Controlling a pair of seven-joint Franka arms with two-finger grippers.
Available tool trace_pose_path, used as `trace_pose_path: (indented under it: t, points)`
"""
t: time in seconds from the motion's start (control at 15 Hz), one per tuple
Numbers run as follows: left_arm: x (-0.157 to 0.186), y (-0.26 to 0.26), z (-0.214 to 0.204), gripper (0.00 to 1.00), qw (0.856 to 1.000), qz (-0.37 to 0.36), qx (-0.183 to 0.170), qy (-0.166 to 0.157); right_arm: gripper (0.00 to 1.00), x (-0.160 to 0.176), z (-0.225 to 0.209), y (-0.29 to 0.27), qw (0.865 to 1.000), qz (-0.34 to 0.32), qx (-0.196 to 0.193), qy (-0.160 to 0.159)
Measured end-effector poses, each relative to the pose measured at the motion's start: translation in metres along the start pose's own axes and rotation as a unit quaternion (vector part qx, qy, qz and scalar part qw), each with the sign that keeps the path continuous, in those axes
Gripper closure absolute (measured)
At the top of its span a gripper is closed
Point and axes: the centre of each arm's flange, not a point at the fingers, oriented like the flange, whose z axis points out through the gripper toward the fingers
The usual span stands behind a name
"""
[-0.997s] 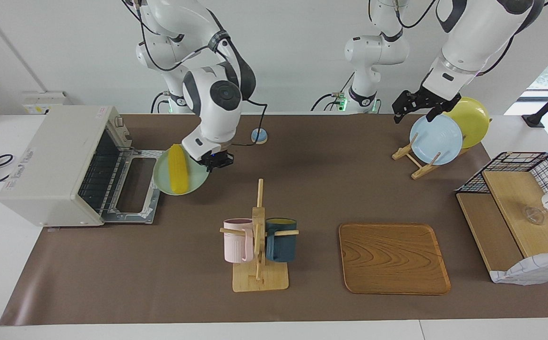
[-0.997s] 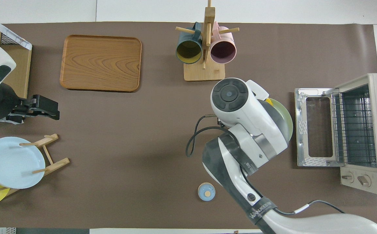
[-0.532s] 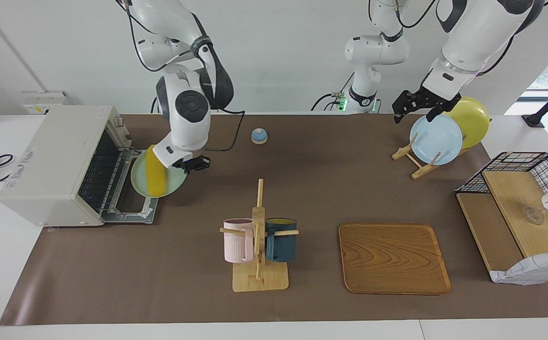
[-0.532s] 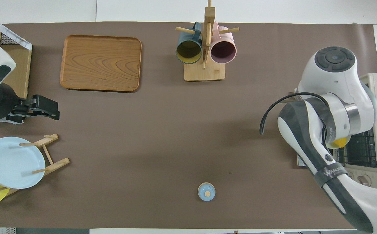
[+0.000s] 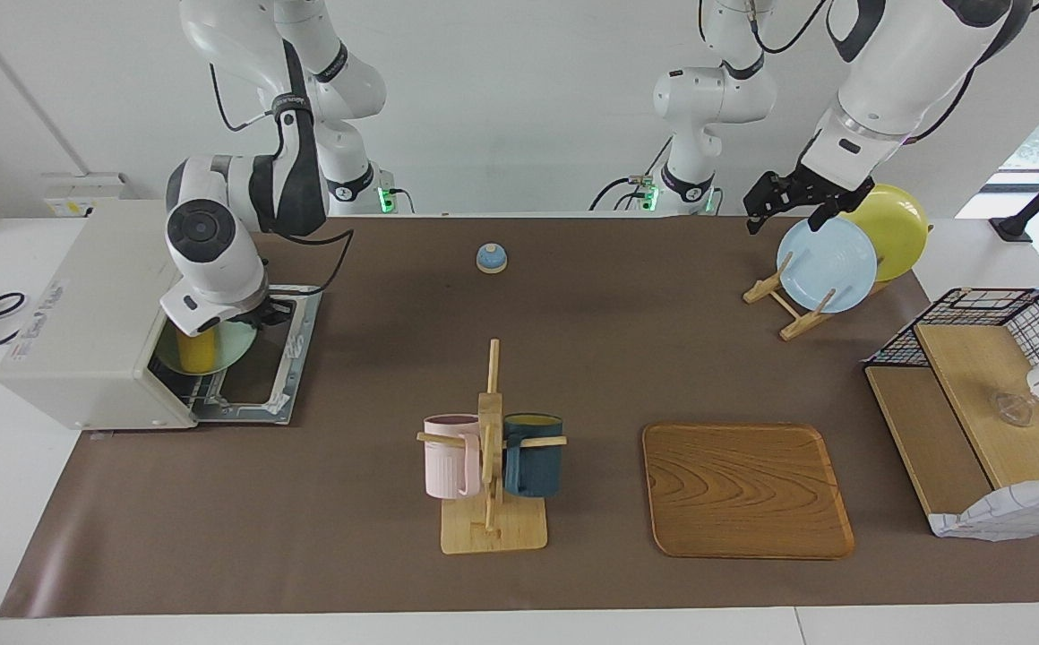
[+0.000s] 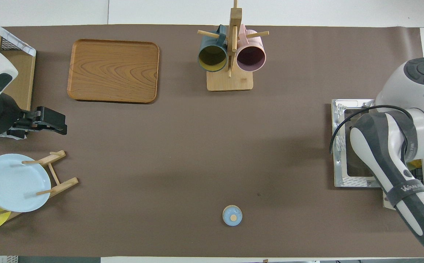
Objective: Put corn in oven
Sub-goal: 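Carry the plate with corn into the open oven with the right gripper, then release the plate inside the oven and withdraw the right gripper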
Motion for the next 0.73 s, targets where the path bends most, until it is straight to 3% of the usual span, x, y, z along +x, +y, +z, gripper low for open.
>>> trace_pose_path:
  t: [0.33, 0.73]
  points:
    - [0.000, 0.000, 0.000, 0.00, 1.000, 0.000, 0.000, 0.000, 0.97, -0.014, 0.024, 0.010, 1.000, -0.013, 0.011, 0.026]
    - [0.000, 0.000, 0.000, 0.00, 1.000, 0.000, 0.000, 0.000, 0.97, -0.017, 0.026, 0.020, 0.999, -0.024, 0.012, 0.028]
